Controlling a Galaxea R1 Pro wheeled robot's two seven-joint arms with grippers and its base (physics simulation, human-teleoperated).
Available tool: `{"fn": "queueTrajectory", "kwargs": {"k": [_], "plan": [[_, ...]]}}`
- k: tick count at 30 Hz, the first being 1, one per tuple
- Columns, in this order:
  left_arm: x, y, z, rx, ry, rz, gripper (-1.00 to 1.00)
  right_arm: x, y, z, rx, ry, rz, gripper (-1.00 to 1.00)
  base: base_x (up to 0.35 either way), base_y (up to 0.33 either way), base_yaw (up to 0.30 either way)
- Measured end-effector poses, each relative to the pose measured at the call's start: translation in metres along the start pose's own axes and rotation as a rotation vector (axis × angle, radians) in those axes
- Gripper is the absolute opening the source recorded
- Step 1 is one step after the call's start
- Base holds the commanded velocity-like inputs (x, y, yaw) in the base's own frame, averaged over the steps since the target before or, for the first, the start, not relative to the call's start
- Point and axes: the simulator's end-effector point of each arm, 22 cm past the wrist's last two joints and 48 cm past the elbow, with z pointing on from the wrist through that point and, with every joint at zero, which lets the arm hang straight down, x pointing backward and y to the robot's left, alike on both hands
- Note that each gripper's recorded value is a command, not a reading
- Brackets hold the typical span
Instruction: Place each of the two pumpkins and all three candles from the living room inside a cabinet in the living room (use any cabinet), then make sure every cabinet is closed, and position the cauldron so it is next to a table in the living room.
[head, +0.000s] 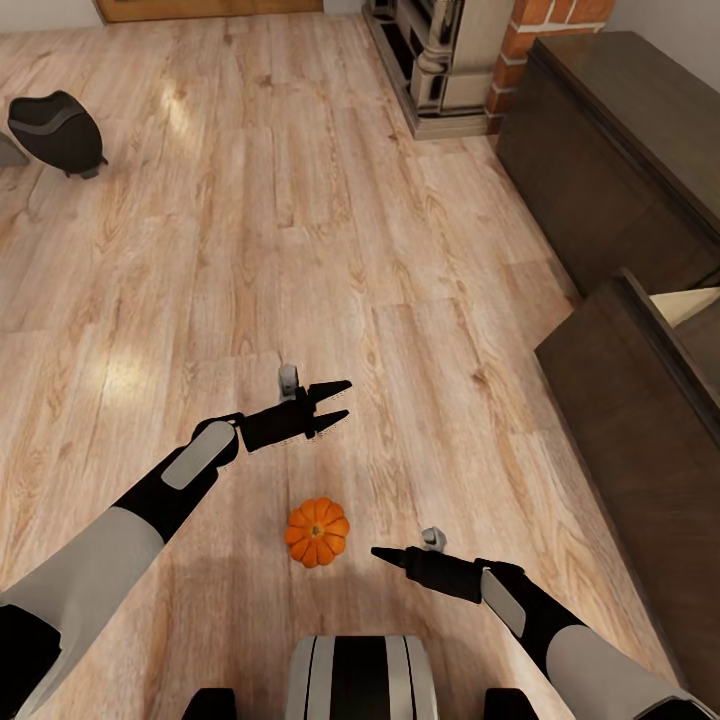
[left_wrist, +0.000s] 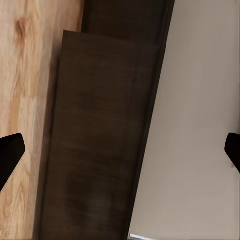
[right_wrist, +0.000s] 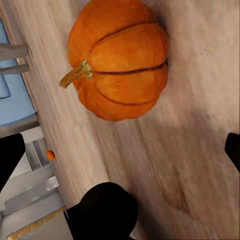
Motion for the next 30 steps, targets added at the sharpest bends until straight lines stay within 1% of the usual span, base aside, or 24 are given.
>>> {"fn": "queueTrajectory", "kwargs": {"k": [2, 6, 12, 17, 23, 27, 28, 30], "plan": [[0.0, 0.0, 0.0, 0.0, 0.0, 0.0, 1.0, -0.001, 0.001, 0.0, -0.002, -0.001, -0.005, 1.0, 0.266, 0.149, 0.0], [0.0, 0.0, 0.0, 0.0, 0.0, 0.0, 1.0, -0.007, 0.01, 0.003, -0.015, -0.006, -0.032, 1.0, 0.271, 0.14, 0.0], [-0.002, 0.002, -0.003, -0.006, -0.003, 0.002, 1.0, -0.009, 0.011, 0.004, -0.015, -0.007, -0.04, 1.0, 0.234, 0.077, 0.0], [-0.005, 0.005, -0.009, -0.015, -0.007, 0.005, 1.0, -0.007, 0.01, 0.004, -0.012, 0.0, -0.046, 1.0, 0.041, 0.009, 0.0], [-0.005, 0.005, -0.01, -0.017, -0.008, 0.004, 1.0, -0.007, 0.011, 0.004, -0.015, 0.0, -0.047, 1.0, 0.004, 0.001, 0.0], [-0.004, 0.016, -0.008, -0.022, -0.005, -0.01, 1.0, -0.002, 0.005, 0.006, -0.015, 0.009, -0.036, 1.0, 0.0, 0.0, 0.0], [-0.003, 0.019, -0.008, -0.023, -0.004, -0.014, 1.0, 0.004, -0.001, 0.007, 0.006, 0.035, -0.08, 1.0, 0.0, 0.0, 0.0], [-0.002, 0.024, -0.008, -0.026, -0.004, -0.021, 1.0, 0.008, -0.005, 0.009, 0.015, 0.049, -0.09, 1.0, 0.0, 0.0, 0.0]]}}
